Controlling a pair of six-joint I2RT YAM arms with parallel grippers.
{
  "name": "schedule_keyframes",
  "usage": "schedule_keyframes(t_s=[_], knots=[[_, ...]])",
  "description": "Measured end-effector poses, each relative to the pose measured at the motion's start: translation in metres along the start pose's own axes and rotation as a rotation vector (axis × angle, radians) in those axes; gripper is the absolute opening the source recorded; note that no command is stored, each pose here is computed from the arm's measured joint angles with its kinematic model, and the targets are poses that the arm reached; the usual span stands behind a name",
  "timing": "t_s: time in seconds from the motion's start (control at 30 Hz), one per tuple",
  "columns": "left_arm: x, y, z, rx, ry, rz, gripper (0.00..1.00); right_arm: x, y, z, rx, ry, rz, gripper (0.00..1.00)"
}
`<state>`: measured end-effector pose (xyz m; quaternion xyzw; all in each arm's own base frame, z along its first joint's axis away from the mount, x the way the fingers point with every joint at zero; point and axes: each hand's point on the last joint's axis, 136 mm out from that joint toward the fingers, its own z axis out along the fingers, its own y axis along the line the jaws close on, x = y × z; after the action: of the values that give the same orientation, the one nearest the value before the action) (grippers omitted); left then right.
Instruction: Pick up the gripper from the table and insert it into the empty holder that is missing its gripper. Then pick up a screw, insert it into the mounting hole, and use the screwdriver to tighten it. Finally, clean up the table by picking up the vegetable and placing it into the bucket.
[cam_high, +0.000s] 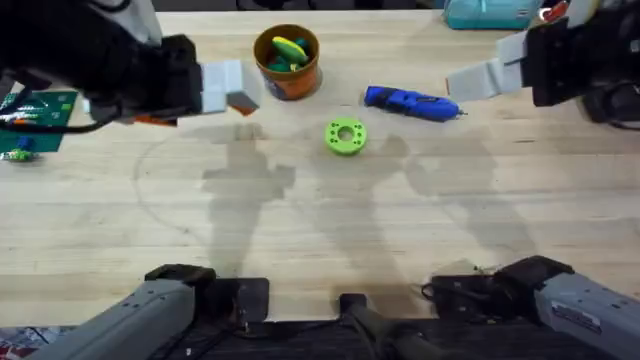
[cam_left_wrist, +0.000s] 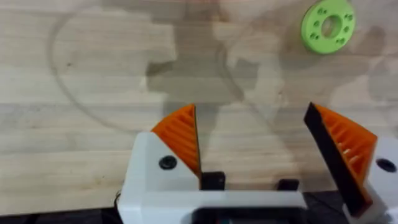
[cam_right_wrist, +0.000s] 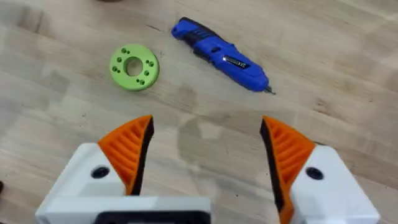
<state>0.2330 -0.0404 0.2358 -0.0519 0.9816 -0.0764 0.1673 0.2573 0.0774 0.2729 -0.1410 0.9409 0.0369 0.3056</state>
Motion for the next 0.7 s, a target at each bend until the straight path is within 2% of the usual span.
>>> schedule_keyframes(t_s=[0.1,0.7], knots=[[0.0047,0.0034,-0.0010,-0.017,0.014,0.003,0.986,0.0004,0.0000,0.0000,0.000,0.002,-0.009,0.996],[0.0044,0.0039,-0.0009,-0.020,0.013,0.005,0.986,0.0004,0.0000,0.0000,0.000,0.002,-0.010,0.996]])
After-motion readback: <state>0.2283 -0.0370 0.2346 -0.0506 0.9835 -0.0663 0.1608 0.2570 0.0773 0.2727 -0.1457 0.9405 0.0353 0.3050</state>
